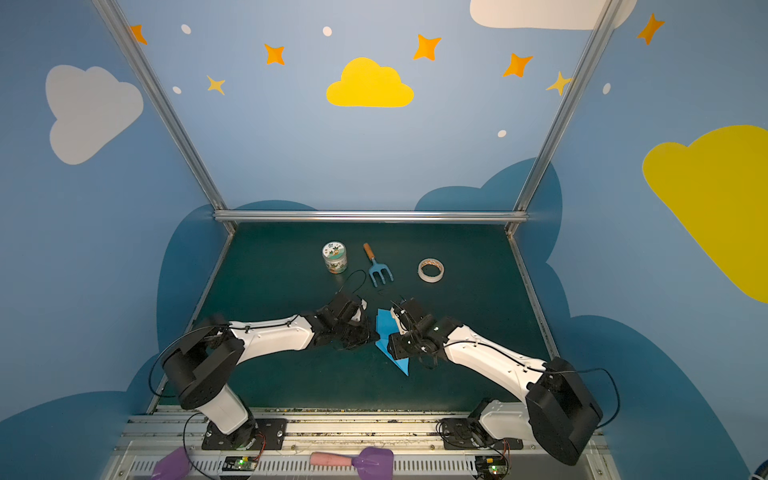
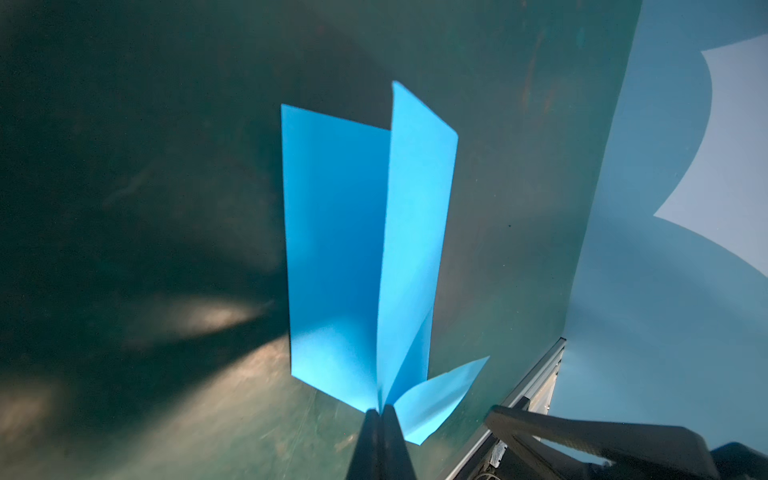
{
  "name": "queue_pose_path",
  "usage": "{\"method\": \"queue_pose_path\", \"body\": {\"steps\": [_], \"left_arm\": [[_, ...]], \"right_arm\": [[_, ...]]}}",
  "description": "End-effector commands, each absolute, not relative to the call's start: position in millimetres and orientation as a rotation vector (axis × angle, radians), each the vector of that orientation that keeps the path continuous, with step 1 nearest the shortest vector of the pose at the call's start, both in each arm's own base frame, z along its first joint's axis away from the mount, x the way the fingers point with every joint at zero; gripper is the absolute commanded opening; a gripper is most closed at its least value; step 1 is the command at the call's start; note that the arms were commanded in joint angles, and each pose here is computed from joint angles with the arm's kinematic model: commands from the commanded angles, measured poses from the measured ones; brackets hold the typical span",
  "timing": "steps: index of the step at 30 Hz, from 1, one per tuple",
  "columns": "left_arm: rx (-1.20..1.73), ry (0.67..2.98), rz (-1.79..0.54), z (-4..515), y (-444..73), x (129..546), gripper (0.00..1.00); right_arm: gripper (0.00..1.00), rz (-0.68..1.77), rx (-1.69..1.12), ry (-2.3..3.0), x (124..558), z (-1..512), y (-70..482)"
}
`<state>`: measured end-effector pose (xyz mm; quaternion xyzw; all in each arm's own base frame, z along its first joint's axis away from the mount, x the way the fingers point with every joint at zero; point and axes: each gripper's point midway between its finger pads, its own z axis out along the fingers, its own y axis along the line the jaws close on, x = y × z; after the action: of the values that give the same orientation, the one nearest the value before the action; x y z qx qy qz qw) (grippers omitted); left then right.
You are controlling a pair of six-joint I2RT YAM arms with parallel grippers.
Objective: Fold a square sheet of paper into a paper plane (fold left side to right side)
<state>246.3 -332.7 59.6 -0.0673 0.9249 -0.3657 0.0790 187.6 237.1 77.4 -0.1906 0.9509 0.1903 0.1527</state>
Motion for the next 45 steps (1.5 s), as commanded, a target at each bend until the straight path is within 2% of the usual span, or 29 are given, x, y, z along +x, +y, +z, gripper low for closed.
{"method": "queue_pose_path", "body": {"steps": [1, 12, 25, 30, 37, 42, 45], "left_arm": [[-0.289, 2.772, -1.061, 59.9, -323.5, 243.4, 0.04], [-0.344, 2.756, -1.073, 64.7, -323.7, 246.1, 0.04], [-0.480, 2.712, -1.157, 77.1, -324.6, 247.1, 0.04], [-0.488, 2.697, -1.161, 83.4, -323.2, 247.7, 0.04], [-0.495, 2.697, -1.140, 81.0, -320.5, 248.1, 0.03], [-0.502, 2.698, -1.115, 77.8, -316.9, 247.8, 0.04], [-0.512, 2.698, -1.098, 75.3, -313.8, 247.0, 0.04]], "right_arm": [[0.50, 0.478, -0.585, 2.713, 187.7, 72.3, 239.2], [0.52, 0.332, -0.717, 2.650, 185.9, 71.5, 258.2], [0.51, 0.088, -0.716, 2.604, 192.8, 53.9, 261.6], [0.47, 0.042, -0.725, 2.608, 190.4, 43.6, 261.4], [0.36, 0.029, -0.721, 2.620, 184.8, 38.6, 257.5], [0.34, 0.042, -0.721, 2.633, 178.4, 40.1, 256.0], [0.30, 0.043, -0.719, 2.642, 174.0, 40.0, 254.9]]}}
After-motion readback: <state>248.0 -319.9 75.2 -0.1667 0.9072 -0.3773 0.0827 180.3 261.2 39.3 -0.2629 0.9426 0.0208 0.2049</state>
